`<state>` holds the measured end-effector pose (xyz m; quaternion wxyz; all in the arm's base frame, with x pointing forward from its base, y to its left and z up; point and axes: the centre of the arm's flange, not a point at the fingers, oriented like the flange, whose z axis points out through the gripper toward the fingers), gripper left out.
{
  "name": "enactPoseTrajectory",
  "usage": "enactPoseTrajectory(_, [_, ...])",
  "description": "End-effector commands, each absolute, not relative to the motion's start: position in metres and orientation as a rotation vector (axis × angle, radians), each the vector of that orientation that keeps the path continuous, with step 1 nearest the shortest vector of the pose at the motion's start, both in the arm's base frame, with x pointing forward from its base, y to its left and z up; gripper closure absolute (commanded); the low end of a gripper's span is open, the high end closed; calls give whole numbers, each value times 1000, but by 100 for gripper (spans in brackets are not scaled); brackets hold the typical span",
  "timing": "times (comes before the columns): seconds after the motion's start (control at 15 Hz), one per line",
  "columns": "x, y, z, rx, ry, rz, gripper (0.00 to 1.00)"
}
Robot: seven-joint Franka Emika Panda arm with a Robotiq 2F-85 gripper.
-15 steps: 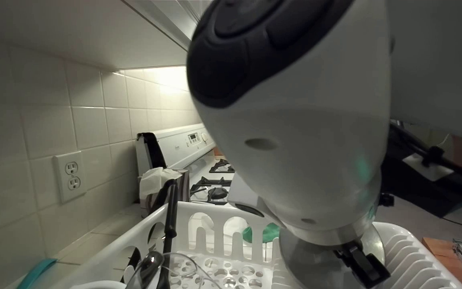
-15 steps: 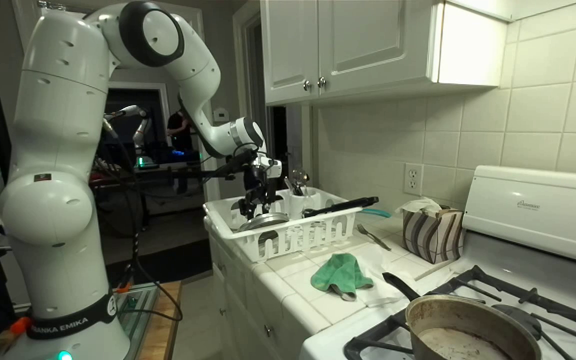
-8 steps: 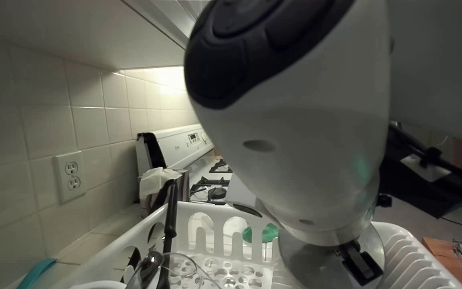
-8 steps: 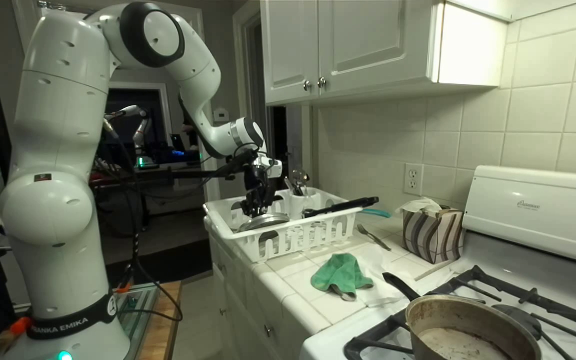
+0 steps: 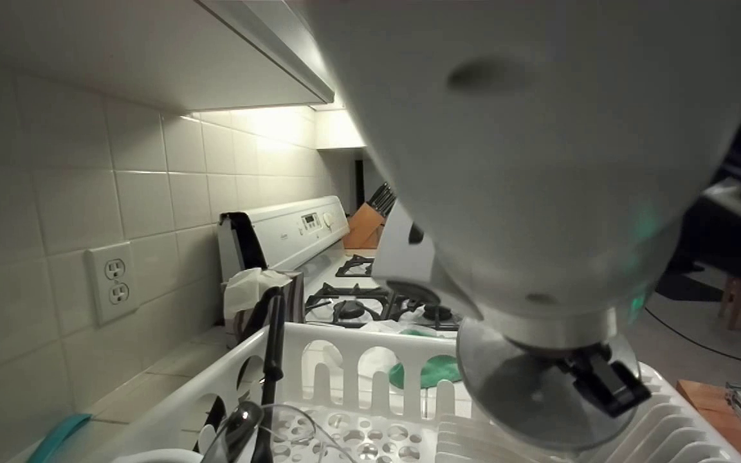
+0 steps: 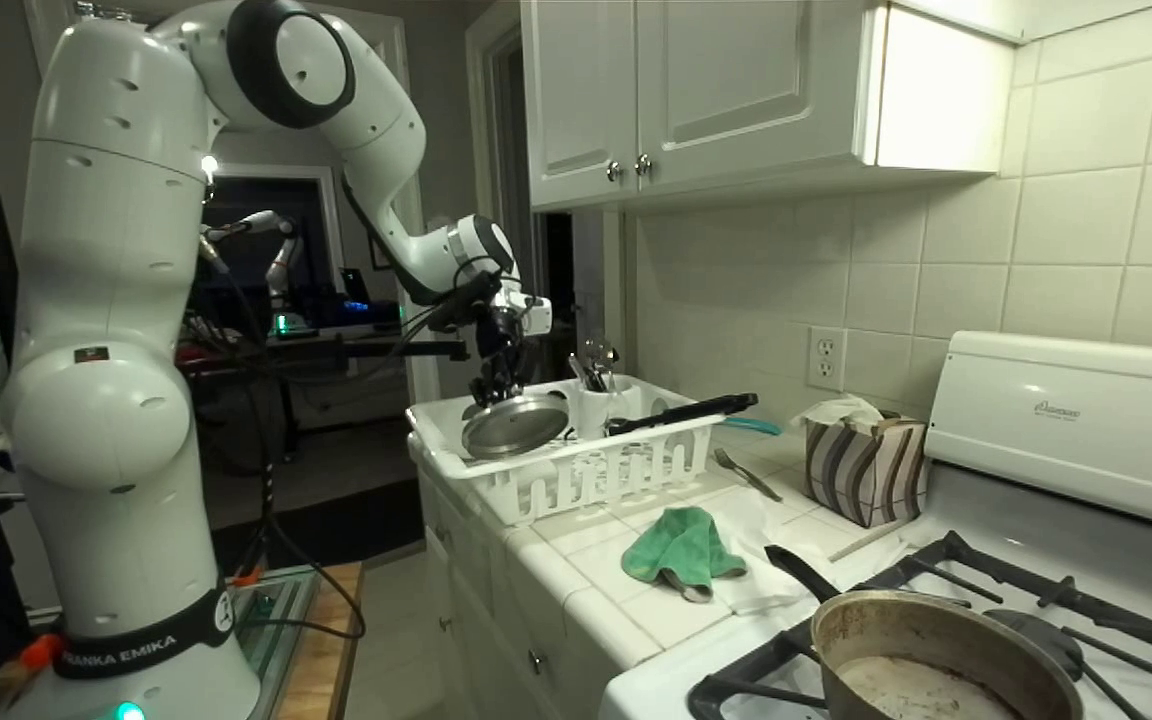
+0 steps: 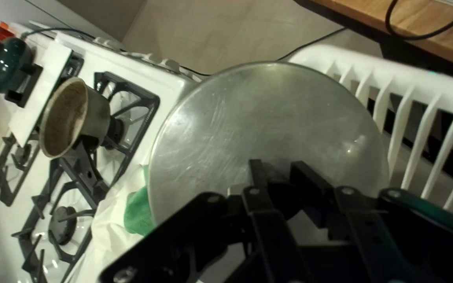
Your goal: Put the pan on the stove, then close it
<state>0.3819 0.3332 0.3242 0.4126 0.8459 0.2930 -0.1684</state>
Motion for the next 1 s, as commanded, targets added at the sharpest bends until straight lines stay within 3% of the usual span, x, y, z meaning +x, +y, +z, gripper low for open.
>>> enactPoseTrajectory(0.0, [348,325,392,2066,612,-381,94])
enactPoseTrajectory(0.93, [299,122,407,2547,351,284,94])
